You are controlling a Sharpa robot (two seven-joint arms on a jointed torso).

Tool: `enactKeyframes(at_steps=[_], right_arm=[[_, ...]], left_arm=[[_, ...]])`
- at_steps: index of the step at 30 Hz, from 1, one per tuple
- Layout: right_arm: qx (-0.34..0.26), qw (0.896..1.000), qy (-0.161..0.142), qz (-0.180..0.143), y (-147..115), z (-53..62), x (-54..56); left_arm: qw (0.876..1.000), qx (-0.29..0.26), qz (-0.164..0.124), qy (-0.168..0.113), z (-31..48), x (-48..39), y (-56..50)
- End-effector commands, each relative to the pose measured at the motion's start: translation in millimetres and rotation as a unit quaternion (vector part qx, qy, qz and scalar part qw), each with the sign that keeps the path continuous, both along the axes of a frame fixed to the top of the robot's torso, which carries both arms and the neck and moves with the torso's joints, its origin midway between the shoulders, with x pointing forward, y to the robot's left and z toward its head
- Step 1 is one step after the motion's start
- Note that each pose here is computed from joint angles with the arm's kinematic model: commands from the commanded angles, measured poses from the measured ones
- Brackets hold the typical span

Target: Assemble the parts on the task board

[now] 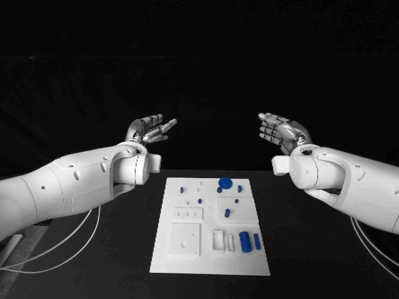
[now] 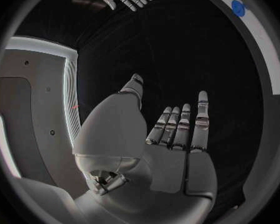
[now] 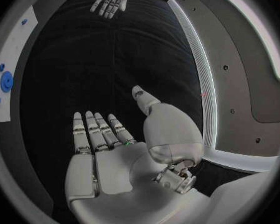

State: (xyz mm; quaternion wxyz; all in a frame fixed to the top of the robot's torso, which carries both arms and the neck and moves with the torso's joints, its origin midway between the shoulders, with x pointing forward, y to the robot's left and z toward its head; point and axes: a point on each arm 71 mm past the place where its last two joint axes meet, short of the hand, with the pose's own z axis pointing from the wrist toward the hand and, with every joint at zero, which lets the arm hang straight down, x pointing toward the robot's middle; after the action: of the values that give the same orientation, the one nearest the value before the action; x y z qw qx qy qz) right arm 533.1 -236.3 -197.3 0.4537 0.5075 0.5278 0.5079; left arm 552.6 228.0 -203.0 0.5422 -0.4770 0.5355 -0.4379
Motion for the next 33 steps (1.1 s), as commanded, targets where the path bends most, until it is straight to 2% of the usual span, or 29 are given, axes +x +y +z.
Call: enactKeyframes(at_steps=[1,5,11,12,15,21,22,25,29,33], right_arm=[[-0.012,0.993,0.047,0.106,6.5,-1.6,5.9],[-0.019,0.990,0.060,0.123,0.8,2.2,13.3],[-0.023,0.988,0.068,0.134,-2.8,4.5,17.5],[-0.220,0.968,-0.031,0.121,-8.5,9.6,25.3],[-0.269,0.953,-0.053,0.125,-6.2,9.3,26.3],[-0.406,0.895,-0.116,0.147,8.1,3.3,24.3],[-0.417,0.888,-0.121,0.150,10.0,2.5,23.8],[-0.472,0.855,-0.142,0.162,19.4,-1.6,20.8],[-0.532,0.813,-0.160,0.172,29.8,-9.6,16.2],[-0.577,0.780,-0.170,0.169,36.4,-19.4,12.0]], left_arm=[[0.999,0.005,-0.035,0.031,2.0,8.9,-2.3],[0.999,0.011,-0.034,0.033,5.4,14.1,0.1],[0.999,0.011,-0.034,0.033,5.6,14.4,0.2],[0.999,0.008,-0.041,0.026,8.8,12.2,1.9],[0.999,0.009,-0.045,0.021,9.6,10.8,1.7],[0.998,0.013,-0.064,0.008,12.3,2.5,1.7],[0.998,0.014,-0.066,0.008,12.5,1.3,1.7],[0.997,0.014,-0.077,0.006,13.9,-5.6,1.3],[0.996,0.011,-0.094,0.004,16.0,-15.6,-2.1],[0.994,0.004,-0.111,0.005,17.6,-24.3,-8.1]])
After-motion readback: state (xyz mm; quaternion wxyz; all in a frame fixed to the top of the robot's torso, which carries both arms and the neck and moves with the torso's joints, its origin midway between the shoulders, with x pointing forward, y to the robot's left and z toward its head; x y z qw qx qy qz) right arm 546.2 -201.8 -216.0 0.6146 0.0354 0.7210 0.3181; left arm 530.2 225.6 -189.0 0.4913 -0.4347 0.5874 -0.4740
